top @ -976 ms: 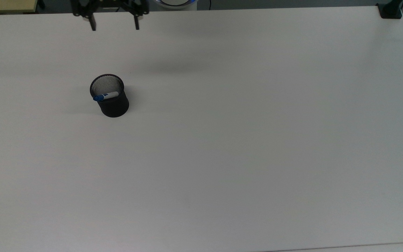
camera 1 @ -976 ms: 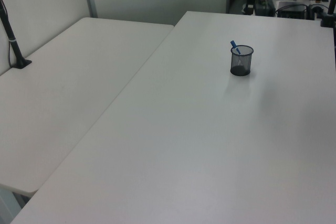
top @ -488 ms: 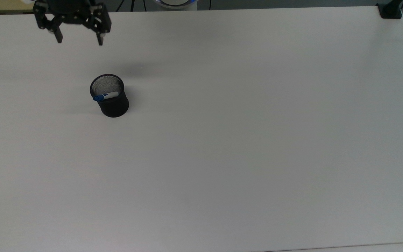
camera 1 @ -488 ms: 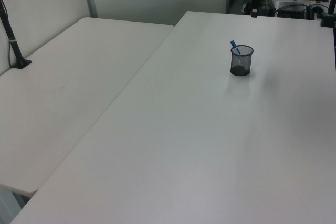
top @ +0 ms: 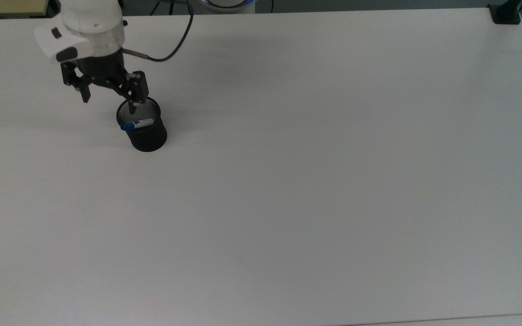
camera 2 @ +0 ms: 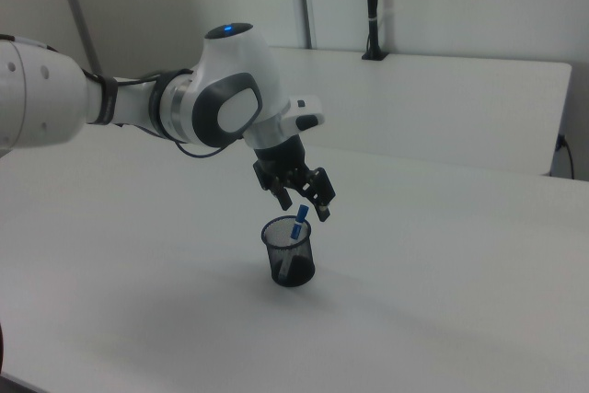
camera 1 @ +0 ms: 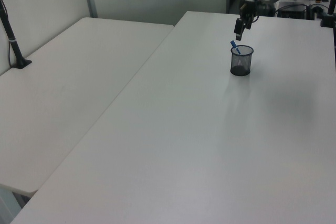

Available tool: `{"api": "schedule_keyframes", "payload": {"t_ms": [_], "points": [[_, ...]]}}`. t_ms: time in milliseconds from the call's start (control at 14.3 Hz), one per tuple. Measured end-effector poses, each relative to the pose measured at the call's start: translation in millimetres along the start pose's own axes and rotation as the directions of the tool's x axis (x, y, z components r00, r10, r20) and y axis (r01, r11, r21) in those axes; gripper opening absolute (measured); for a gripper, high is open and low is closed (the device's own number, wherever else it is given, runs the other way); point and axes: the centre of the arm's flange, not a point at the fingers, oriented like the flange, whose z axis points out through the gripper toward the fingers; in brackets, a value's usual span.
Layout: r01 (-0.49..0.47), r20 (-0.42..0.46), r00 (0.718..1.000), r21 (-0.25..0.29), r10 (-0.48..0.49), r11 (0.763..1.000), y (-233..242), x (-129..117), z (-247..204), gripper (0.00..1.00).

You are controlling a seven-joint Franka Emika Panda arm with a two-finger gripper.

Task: Remove the marker
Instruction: 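Close the gripper on the blue-capped marker inside the cup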

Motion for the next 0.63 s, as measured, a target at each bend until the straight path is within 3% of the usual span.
{"api": "schedule_keyframes", "payload": {"t_ms": [488, 628], "points": [[-0.079, -0.050, 0.995, 0.023, 0.080, 0.997, -34, 12, 22, 0.67], [-0.083, -0.047, 0.995, 0.026, 0.084, 0.996, -38, 12, 25, 0.44]]}}
